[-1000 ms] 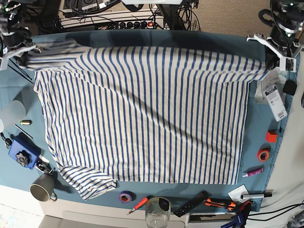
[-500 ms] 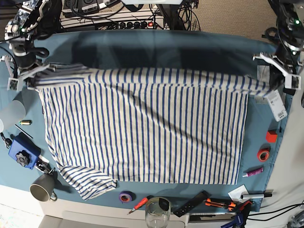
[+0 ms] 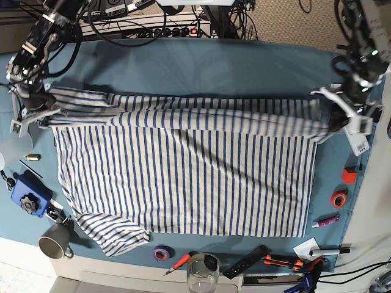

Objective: Fold the T-shirt properly
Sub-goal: 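Fold the shoulder edge over the shirt body with both grippers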

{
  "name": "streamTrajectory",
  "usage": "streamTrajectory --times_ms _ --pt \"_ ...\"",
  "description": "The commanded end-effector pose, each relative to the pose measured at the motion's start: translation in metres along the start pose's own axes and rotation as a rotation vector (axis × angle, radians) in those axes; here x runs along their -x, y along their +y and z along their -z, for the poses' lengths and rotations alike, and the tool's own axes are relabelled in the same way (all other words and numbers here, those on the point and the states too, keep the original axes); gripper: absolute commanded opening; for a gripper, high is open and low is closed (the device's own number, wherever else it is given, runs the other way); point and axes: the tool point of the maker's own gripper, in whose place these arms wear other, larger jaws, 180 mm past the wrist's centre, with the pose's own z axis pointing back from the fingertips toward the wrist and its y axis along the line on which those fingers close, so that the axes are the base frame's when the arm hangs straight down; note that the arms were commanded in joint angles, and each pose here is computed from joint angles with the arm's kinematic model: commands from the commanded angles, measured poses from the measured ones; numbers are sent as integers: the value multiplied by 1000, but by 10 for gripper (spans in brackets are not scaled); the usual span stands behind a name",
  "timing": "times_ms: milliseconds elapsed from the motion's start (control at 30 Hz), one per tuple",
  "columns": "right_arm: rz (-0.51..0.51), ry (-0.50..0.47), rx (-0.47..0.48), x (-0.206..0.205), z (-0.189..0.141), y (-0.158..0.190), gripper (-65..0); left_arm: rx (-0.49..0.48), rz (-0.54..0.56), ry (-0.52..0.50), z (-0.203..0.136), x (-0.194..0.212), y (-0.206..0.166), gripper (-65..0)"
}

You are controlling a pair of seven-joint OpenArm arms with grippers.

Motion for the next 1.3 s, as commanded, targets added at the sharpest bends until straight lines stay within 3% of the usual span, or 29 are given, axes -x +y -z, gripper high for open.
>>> streamTrajectory --times_ms 0,333,500,600,733,1000,1167,1267 --pt "-16 -61 30 -24 -2 -10 -650 -11 29 -43 3 -16 1 -650" --pt "10 -51 46 -50 24 -33 -650 -103 51 -72 26 -38 17 -650" --pt "-50 6 -13 -52 47 -4 -650 -112 27 -58 39 -34 28 -650" --pt "-100 1 -49 -61 53 19 -650 -114 57 -52 42 -39 38 -650" --pt "-122 -32 -25 -81 55 26 -650 -117 74 -81 43 -53 41 -650" --pt "-122 -30 -20 -86 55 26 -650 -67 13 -147 53 -71 22 -650" --pt "-123 -29 -18 -86 55 26 -650 51 68 -149 58 -67 -13 -650" --pt "-123 -30 -17 -86 55 26 -650 61 68 -181 59 -72 -19 -650"
